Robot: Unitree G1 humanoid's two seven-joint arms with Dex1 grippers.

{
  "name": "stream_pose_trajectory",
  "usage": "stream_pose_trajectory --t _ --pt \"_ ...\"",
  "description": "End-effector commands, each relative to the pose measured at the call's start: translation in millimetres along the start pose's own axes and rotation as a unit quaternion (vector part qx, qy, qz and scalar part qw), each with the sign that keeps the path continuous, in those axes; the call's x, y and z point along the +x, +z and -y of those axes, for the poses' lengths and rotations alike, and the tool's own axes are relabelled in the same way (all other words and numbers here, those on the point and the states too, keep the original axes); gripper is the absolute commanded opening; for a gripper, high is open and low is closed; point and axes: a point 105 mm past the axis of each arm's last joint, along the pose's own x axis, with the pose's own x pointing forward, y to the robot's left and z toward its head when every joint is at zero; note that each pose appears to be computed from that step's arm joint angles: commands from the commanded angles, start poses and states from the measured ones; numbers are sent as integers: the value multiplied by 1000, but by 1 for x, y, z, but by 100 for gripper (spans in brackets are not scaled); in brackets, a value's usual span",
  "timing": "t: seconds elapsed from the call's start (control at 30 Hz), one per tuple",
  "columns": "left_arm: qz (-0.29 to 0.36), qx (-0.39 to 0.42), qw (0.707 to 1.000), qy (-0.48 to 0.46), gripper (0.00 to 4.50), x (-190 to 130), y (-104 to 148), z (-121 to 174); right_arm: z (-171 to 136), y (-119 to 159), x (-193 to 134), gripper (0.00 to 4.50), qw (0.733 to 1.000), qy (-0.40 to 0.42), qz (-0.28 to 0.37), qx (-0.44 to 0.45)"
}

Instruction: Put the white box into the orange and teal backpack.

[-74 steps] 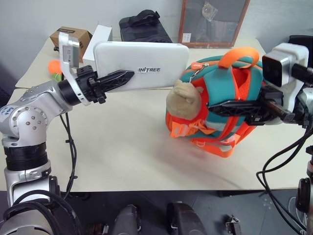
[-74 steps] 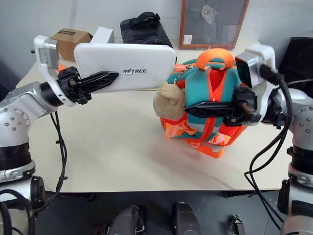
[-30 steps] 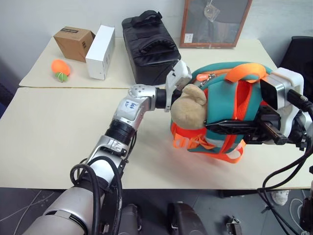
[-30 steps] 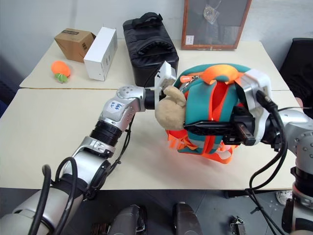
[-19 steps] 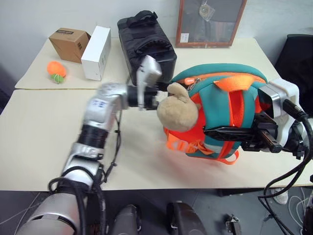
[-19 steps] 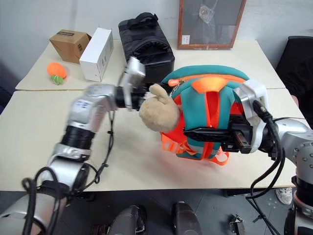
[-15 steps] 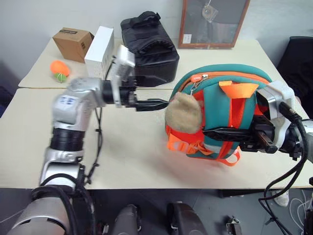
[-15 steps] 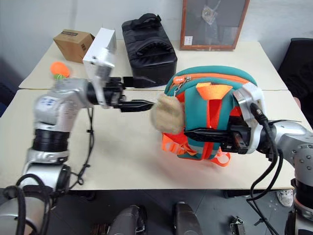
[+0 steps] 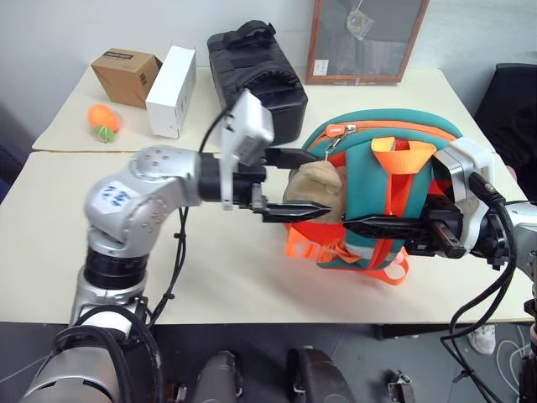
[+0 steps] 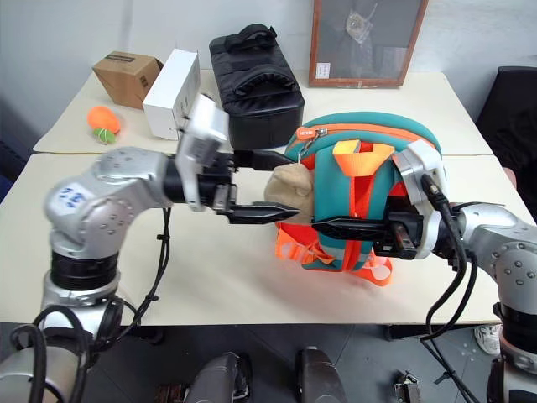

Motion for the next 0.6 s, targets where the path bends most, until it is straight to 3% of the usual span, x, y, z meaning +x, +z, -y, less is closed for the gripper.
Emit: stream_pose_trajectory --t 0.03,0.13,0.43,0.6 --pt "4 -3 1000 15 447 10 -2 -5 -7 19 1 0 999 21 38 -14" --pt "9 -10 1000 -3 447 10 1 1 -6 19 3 0 999 17 36 -15" --pt "34 -31 999 12 199 -2 7 -9 -2 18 1 0 999 2 36 -16" --pt "37 -22 999 10 145 -18 15 -12 3 16 -5 0 999 -16 40 -13"
